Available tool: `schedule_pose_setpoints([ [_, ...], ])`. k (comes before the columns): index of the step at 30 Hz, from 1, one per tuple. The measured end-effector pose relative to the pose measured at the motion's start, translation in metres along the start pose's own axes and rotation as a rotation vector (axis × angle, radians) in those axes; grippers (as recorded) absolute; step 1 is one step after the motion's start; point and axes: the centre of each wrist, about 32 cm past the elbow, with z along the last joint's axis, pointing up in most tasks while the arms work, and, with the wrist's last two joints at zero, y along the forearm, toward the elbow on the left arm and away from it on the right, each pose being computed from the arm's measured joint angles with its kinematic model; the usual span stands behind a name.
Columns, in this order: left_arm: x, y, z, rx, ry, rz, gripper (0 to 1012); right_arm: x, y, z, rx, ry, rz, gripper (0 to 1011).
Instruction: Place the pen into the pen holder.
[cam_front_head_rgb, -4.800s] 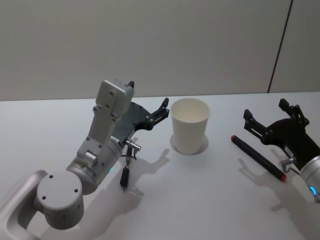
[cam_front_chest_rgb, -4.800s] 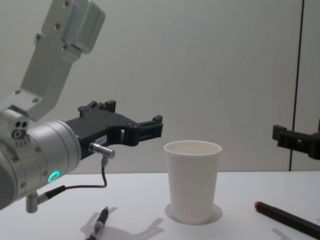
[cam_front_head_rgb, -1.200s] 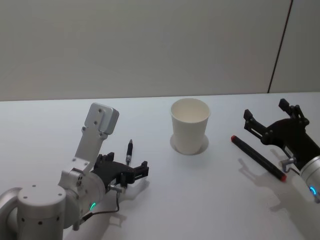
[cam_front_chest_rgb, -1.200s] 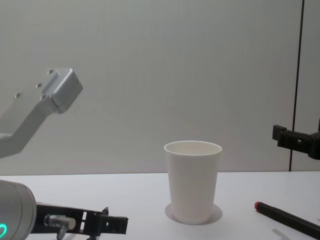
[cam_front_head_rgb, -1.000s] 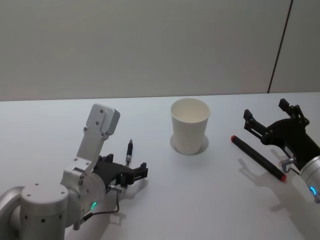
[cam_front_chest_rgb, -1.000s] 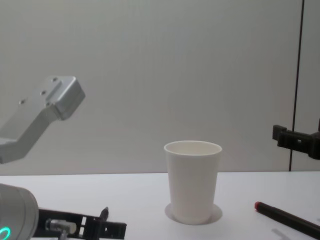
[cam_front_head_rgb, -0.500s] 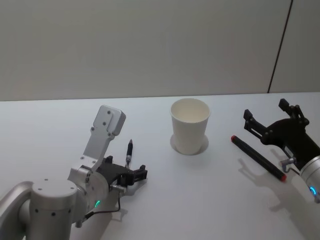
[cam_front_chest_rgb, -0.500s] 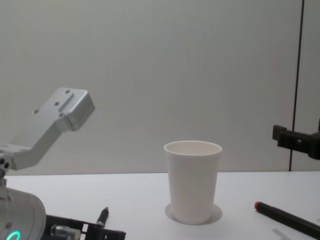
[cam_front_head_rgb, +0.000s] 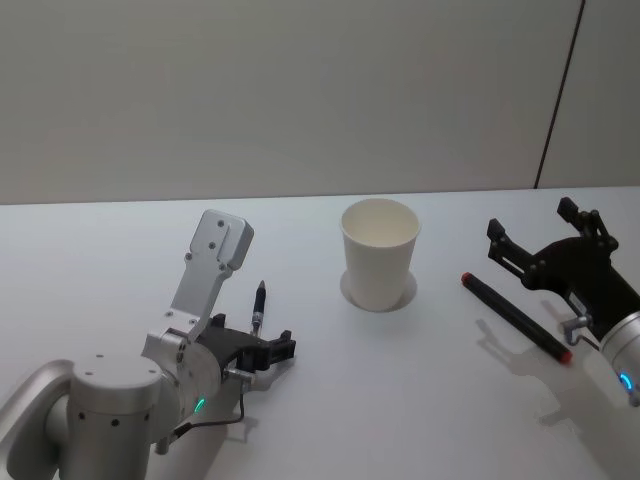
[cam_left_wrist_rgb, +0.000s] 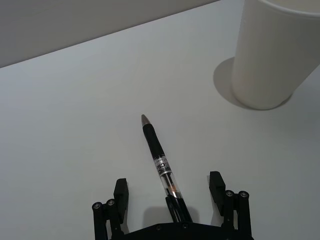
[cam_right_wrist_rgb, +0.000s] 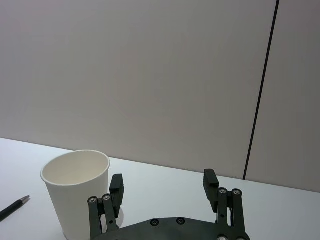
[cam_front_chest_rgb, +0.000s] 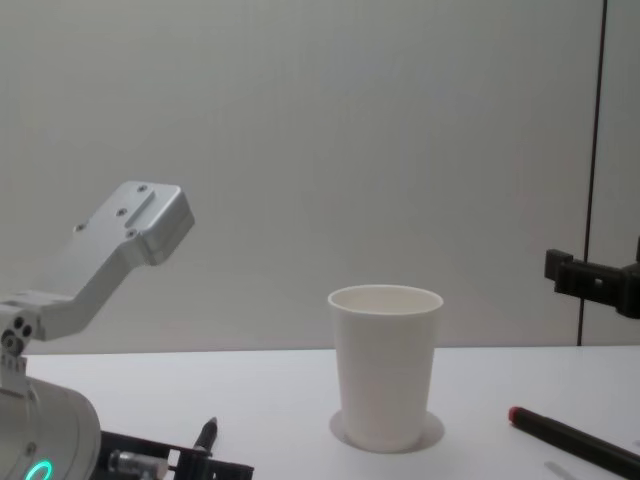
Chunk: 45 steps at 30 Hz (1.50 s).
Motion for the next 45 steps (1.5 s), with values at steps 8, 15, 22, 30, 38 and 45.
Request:
schedule_pose_setpoints([
  [8, -0.0005, -0.0006, 0.0001, 0.008, 0.006, 0.004, 991, 0.0, 0.0, 0.0, 0.0, 0.0, 0.0, 1002],
  [15, -0.0008, -0.001, 0.0, 0.012, 0.008, 0.007, 962, 0.0, 0.0, 0.0, 0.0, 0.0, 0.0, 1002],
  [22, -0.0007, -0.0013, -0.0003, 0.016, 0.01, 0.009, 929, 0.0, 0.0, 0.0, 0.0, 0.0, 0.0, 1002],
  [30, -0.0006, -0.0015, -0.0005, 0.018, 0.011, 0.01, 891, 0.0, 0.0, 0.0, 0.0, 0.0, 0.0, 1002],
  [38, -0.0009, -0.0012, 0.0001, 0.022, -0.003, 0.018, 845, 0.0, 0.0, 0.0, 0.0, 0.0, 0.0, 1002],
  [45, -0.0026, 0.001, 0.0029, 0.026, -0.022, 0.028, 802, 0.0, 0.0, 0.0, 0.0, 0.0, 0.0, 1002],
])
